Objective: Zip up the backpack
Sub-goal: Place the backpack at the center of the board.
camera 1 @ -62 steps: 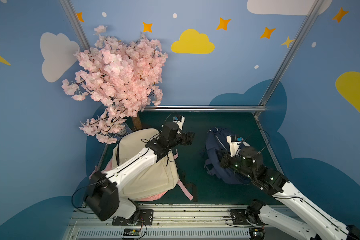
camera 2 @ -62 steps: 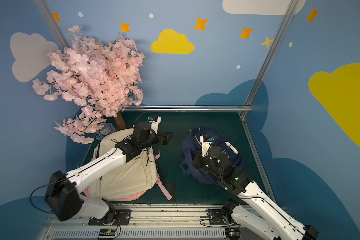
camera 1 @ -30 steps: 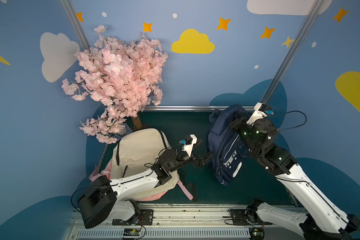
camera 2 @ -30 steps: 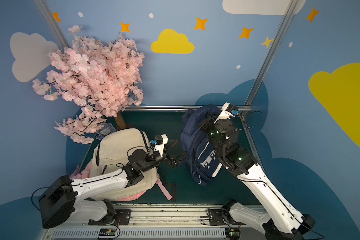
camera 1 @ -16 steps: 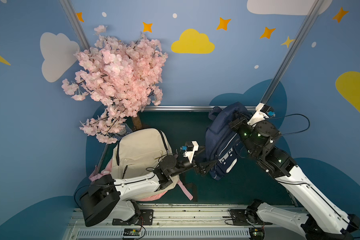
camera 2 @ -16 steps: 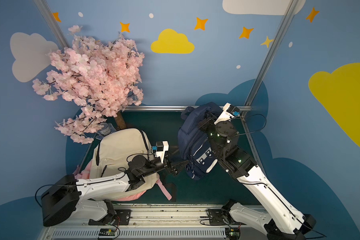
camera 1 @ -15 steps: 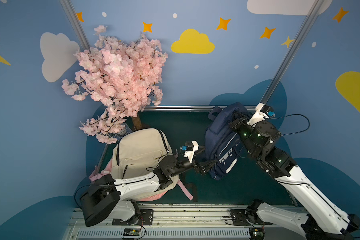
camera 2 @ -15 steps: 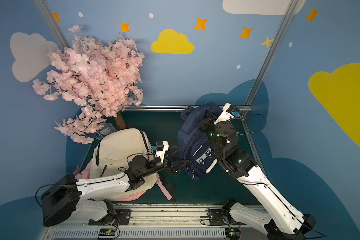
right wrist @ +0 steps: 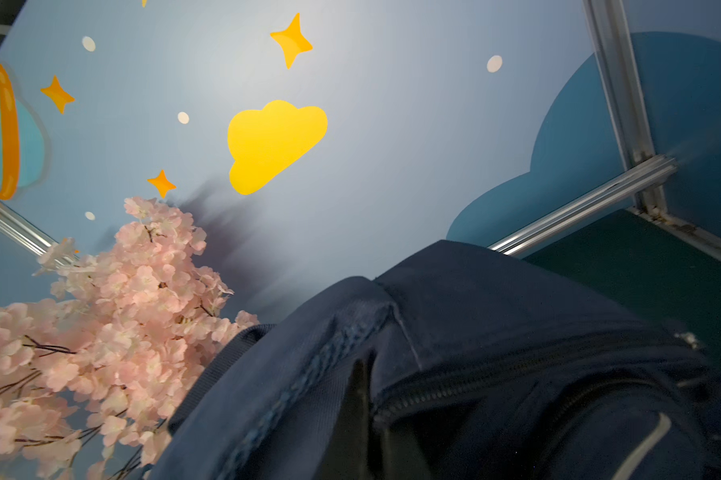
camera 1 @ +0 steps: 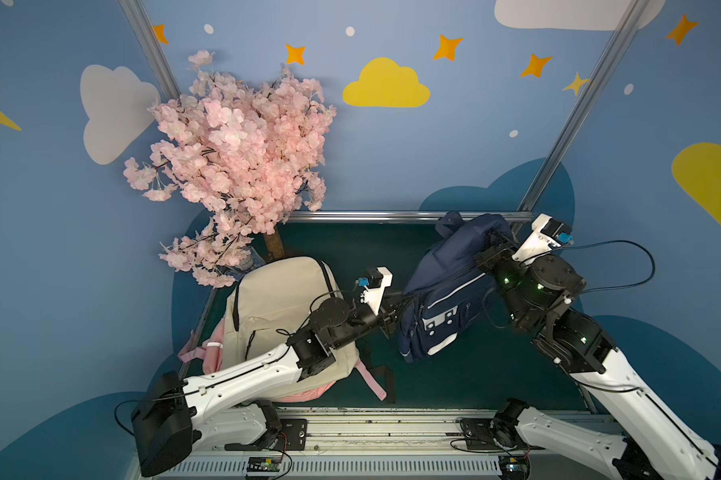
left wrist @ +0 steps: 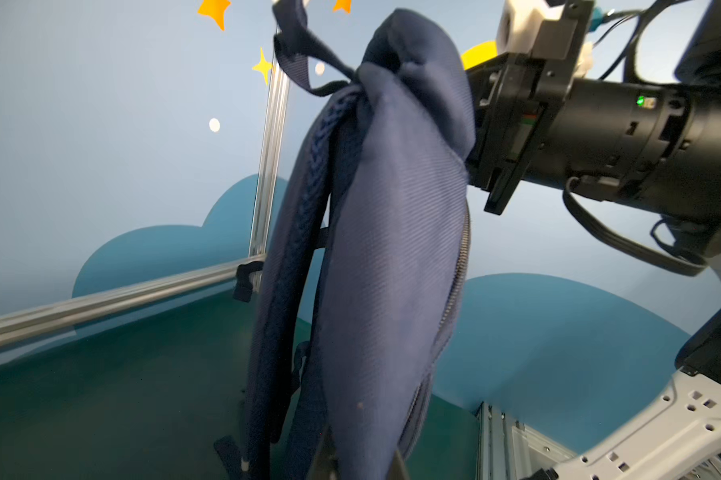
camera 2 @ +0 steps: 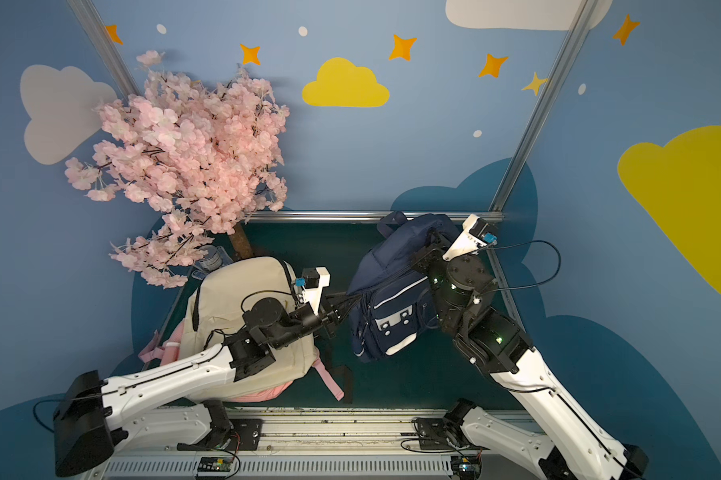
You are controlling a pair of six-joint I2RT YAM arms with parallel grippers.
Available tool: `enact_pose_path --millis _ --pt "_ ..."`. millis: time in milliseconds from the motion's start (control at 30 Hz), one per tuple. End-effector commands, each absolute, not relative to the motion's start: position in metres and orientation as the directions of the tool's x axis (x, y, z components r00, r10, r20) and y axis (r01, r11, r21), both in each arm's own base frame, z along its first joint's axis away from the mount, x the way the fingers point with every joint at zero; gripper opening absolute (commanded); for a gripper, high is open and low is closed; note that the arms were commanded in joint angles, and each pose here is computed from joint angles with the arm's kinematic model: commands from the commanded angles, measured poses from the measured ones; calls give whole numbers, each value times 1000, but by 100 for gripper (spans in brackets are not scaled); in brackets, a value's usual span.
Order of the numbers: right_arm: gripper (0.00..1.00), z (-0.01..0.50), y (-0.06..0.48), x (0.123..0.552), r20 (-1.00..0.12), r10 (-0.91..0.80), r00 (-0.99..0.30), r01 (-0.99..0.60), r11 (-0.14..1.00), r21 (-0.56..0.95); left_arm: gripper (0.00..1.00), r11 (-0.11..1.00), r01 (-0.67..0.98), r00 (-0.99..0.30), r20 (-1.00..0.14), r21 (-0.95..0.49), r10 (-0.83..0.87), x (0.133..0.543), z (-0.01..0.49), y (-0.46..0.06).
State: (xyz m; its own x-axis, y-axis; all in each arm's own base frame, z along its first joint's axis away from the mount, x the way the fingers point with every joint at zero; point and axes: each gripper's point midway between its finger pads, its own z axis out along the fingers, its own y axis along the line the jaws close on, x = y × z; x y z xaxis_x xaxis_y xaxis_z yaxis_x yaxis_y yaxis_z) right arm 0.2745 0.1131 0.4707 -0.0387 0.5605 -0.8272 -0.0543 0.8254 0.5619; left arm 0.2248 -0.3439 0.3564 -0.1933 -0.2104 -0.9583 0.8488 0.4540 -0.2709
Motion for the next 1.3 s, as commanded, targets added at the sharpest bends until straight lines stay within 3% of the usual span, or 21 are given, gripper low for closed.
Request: enact_pose_path --millis 0,200,400,500,533,633,733,833,1033,1167,1267 --pt "0 526 74 265 -869 481 119 32 873 487 6 534 778 -287 -943 -331 -166 249 363 -333" --pt "0 469 80 310 -934 347 -81 130 933 336 2 619 650 -460 -877 -441 -142 304 323 -327" --pt "0 362 82 363 -863 363 -352 180 931 319 2 716 512 -605 -791 -475 -93 356 261 -328" --pt "0 324 79 386 -833 375 -408 178 927 330 3 767 456 -640 -765 -451 -70 379 226 -331" --pt "4 316 77 391 -828 378 -415 183 926 331 2 779 438 -651 -756 -449 -69 386 215 -332" --pt "30 303 70 398 -815 383 -434 177 924 339 3 796 413 -673 -737 -442 -60 404 187 -338" --pt "55 304 66 391 -824 359 -437 154 933 325 2 790 425 -692 -721 -442 -31 419 164 -348" --pt "69 298 64 376 -825 322 -465 133 946 295 3 778 454 -703 -711 -434 13 431 145 -361" --pt "70 210 84 326 -657 351 -667 108 918 382 3 779 463 -731 -680 -424 64 453 112 -380" --pt "68 133 100 285 -455 417 -787 189 865 466 2 786 417 -766 -642 -456 34 463 92 -392" --pt "67 88 95 262 -364 443 -819 263 854 448 2 795 381 -786 -618 -471 11 469 80 -402"
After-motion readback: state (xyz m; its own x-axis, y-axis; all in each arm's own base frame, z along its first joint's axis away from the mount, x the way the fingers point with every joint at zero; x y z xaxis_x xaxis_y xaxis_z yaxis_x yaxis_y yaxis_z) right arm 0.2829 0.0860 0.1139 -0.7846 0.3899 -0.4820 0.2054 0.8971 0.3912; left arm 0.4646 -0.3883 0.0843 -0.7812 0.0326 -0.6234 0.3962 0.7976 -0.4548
